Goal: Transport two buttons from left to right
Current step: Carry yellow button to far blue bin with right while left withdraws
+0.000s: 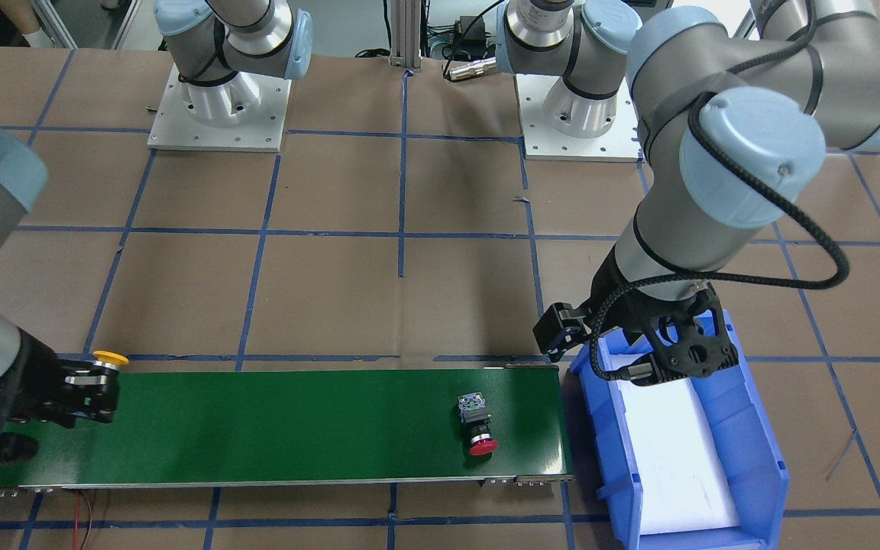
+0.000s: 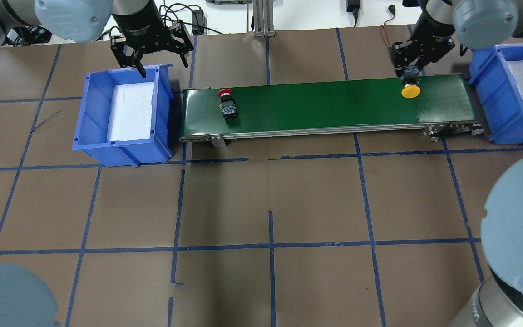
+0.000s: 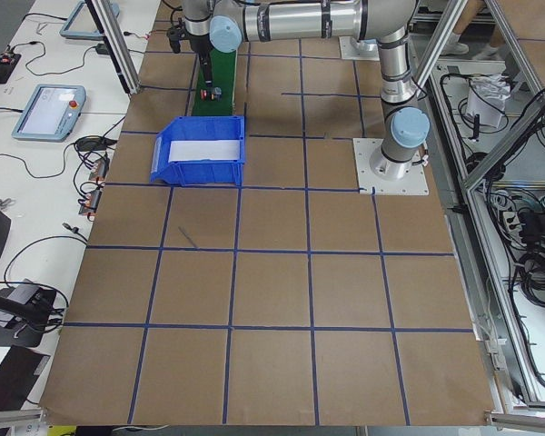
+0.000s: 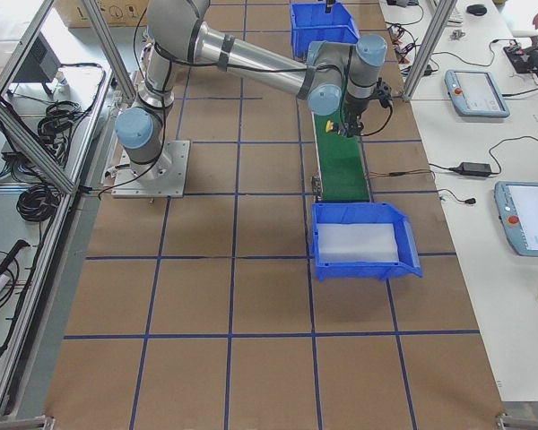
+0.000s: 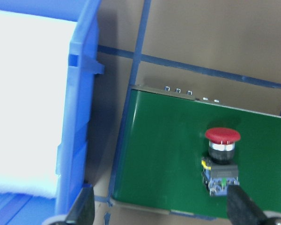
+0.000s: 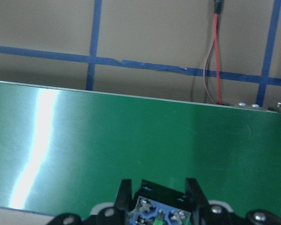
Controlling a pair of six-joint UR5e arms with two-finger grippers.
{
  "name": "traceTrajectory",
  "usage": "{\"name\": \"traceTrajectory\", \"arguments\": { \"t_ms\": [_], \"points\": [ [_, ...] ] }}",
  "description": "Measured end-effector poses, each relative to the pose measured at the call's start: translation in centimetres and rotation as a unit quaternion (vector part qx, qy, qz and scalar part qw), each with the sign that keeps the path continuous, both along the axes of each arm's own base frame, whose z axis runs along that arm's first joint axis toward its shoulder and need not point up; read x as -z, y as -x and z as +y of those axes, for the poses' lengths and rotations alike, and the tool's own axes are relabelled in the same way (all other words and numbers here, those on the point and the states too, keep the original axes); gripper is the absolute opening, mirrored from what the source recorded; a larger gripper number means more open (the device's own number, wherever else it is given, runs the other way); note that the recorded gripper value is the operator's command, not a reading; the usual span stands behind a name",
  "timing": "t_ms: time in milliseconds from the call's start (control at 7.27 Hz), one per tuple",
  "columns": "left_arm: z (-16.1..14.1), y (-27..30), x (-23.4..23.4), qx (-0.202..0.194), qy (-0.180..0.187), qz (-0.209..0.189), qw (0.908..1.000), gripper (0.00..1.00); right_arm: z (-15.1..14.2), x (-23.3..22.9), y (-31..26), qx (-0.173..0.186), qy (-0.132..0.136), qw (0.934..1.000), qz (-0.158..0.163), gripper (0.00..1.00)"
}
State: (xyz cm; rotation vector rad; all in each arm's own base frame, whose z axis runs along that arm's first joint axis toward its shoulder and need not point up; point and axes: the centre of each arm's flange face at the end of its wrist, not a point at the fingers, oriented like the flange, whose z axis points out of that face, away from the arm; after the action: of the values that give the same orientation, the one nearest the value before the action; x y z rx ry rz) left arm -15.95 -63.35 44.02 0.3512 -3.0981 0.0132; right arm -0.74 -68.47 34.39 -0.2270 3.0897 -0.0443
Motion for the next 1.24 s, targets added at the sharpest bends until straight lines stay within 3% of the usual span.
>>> {"name": "traceTrajectory", "arguments": {
  "t_ms": [275,688,1238],
  "points": [
    [2.6,0.1,-3.2,0.002,-0.003,0.001,1.0,1.0,1.3,-1.5,8.6,-0.019,-0.012,0.9997,0.009,0.06],
    [3.3,-0.1,-4.5,0.0,0.004,0.001,1.0,1.0,2.3,-1.2,23.0,-0.042,-0.008,0.9988,0.022,0.06],
    [3.8,0.0,-5.8,0.009,0.015,0.003,0.9998,1.0,1.4,-0.3,31.3,-0.073,0.005,0.9968,0.034,0.06]
  ]
}}
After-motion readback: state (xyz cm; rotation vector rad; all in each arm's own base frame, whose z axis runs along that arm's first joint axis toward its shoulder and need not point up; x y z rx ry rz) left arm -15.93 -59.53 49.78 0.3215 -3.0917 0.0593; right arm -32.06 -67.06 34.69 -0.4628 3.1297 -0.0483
